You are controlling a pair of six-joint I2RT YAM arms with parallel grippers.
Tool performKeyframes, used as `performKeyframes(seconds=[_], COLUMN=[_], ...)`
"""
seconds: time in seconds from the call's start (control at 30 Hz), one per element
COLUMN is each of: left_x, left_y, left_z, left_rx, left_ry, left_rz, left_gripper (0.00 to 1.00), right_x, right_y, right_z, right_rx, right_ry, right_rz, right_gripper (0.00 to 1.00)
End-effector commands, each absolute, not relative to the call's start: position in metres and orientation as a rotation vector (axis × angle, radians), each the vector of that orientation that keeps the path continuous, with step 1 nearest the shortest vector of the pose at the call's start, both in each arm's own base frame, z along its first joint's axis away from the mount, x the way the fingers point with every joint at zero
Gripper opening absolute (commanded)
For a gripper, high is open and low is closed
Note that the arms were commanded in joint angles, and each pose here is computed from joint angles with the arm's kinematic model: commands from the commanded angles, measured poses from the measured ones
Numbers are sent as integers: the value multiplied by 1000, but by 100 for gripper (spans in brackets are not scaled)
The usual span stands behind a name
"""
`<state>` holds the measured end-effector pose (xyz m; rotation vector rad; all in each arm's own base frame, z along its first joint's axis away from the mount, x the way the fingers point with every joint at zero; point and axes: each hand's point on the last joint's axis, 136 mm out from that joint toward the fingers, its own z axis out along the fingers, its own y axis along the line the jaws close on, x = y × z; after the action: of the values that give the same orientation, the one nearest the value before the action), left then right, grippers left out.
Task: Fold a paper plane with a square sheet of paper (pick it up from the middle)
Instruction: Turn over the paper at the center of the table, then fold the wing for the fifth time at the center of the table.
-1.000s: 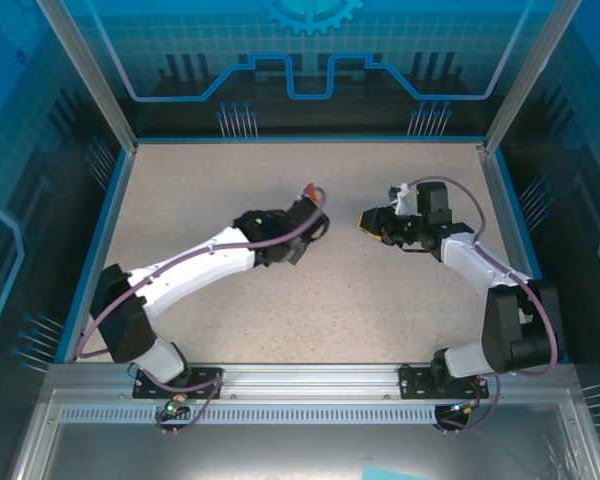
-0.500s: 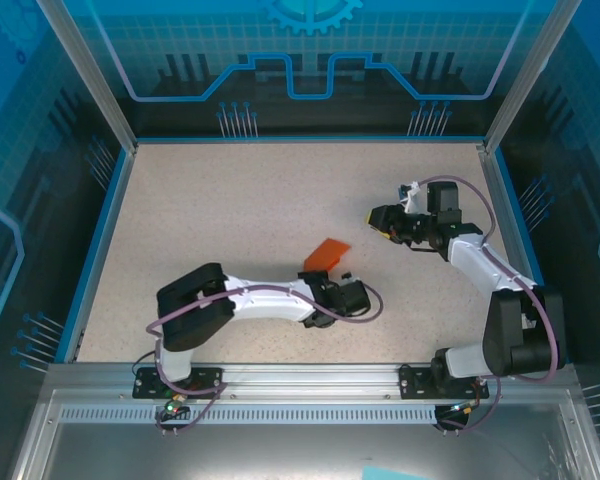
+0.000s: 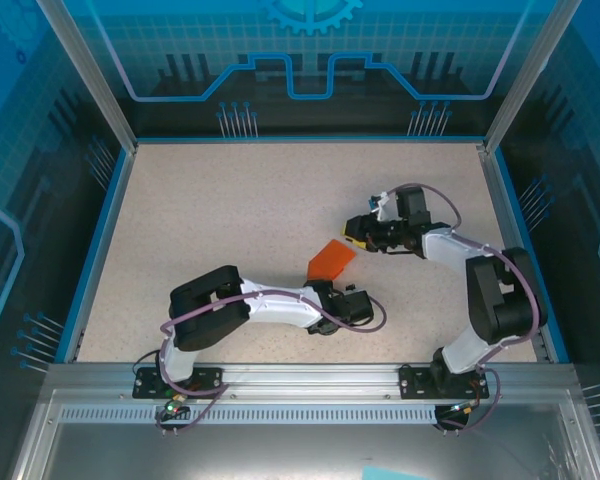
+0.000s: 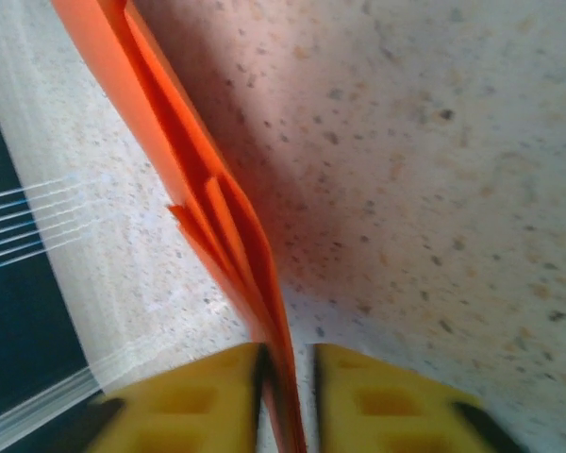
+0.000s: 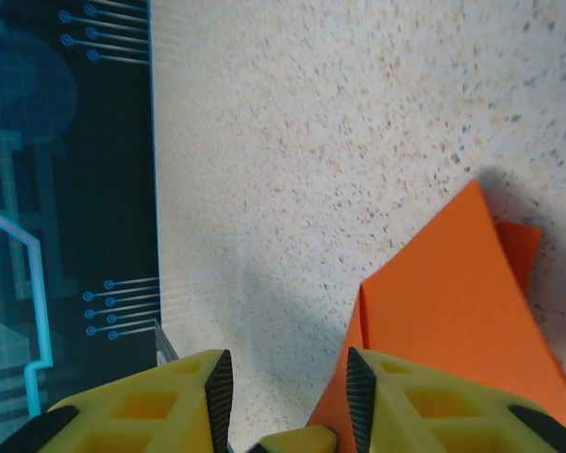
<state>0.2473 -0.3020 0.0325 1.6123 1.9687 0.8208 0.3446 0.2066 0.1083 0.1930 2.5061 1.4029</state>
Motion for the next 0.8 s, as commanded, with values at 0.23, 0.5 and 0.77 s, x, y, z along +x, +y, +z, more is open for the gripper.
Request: performKeyframes(seconds=[0.23,0.5,0.77], left_x=[212,203,248], left_y=[-321,-328,-287], left_z=[65,130,151], left_rx=[1532,1273,602], left_ry=[2256,2474,2662], left_rz=[384,-47,-428], left_gripper=[53,62,60], right_x=[351,341,338], right_y=[217,211,212], right_z=[82,56,72], right_rx=[165,180,123], right_ry=[2587,2689,2661], right_rz=[1398,1327,1304], right_gripper=[37,36,36])
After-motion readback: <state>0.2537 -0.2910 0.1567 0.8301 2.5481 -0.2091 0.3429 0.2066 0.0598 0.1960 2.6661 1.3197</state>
